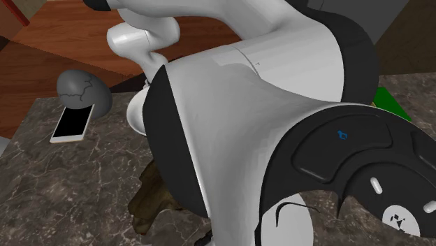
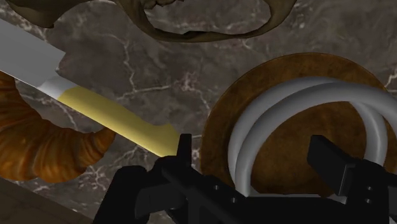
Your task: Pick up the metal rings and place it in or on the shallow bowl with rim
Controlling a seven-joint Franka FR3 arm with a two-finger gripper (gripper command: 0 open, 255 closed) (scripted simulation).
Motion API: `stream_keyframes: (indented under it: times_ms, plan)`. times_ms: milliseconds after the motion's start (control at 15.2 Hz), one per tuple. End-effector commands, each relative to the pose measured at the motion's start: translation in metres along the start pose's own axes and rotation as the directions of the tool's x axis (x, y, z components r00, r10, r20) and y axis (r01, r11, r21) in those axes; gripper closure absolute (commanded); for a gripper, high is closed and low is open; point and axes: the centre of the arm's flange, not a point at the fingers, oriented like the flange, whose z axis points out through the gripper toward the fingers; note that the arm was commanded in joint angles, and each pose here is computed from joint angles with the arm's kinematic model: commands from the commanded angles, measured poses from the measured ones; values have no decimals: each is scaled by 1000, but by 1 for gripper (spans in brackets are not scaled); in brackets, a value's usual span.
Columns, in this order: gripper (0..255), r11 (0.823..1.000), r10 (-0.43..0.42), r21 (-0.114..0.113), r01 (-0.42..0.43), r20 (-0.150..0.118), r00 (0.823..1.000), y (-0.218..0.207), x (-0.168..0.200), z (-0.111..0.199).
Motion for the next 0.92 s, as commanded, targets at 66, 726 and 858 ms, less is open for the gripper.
stream_keyframes:
  times_ms: [66,726,858]
  plan:
    - [0,1000,0,0,0,0,1000,0,0,0]
    - [0,1000,0,0,0,0,1000,0,0,-50]
    - [0,1000,0,0,0,0,1000,0,0,-50]
